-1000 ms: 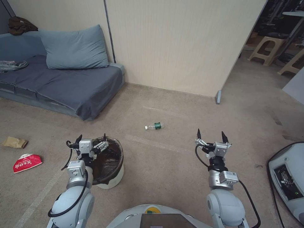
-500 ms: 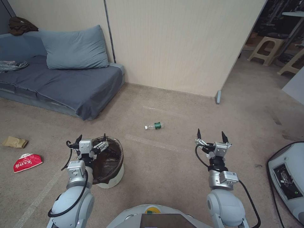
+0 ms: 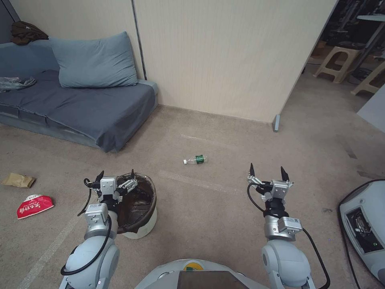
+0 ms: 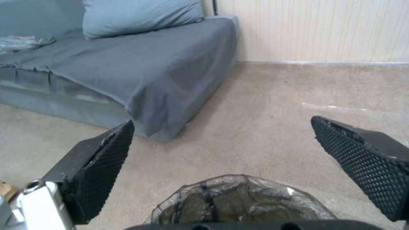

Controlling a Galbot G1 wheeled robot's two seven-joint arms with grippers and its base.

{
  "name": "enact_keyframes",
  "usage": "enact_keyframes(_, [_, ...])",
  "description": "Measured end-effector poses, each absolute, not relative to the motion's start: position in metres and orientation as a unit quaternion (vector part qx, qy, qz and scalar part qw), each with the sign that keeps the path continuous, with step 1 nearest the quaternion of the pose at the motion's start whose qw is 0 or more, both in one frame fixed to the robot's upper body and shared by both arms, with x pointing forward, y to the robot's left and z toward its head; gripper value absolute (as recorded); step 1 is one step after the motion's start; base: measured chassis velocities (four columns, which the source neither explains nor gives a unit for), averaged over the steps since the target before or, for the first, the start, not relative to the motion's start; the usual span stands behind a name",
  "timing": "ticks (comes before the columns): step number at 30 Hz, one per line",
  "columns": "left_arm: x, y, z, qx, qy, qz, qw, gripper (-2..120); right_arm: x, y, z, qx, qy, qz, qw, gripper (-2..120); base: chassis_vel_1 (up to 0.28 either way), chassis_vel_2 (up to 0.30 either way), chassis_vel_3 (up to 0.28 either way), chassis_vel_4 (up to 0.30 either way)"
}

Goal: Pick up the trash bin, then pick up the garbage from the floor and place it into the trash bin.

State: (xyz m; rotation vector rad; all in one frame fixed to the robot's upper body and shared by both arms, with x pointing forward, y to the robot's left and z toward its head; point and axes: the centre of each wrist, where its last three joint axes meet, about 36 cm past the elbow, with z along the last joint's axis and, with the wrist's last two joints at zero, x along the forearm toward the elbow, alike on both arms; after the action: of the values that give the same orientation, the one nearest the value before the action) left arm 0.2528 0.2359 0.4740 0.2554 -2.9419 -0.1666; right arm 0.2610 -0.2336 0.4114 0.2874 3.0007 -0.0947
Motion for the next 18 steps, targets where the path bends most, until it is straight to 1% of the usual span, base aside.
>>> enact_keyframes(18, [0.2528, 0.2359, 0.474, 0.086, -0.99, -0.056, 0.092, 100, 0.261, -0.2336, 0.4114, 0.095, 0.993, -0.031, 0.063, 100, 0.0, 0.0, 0.0, 0.0])
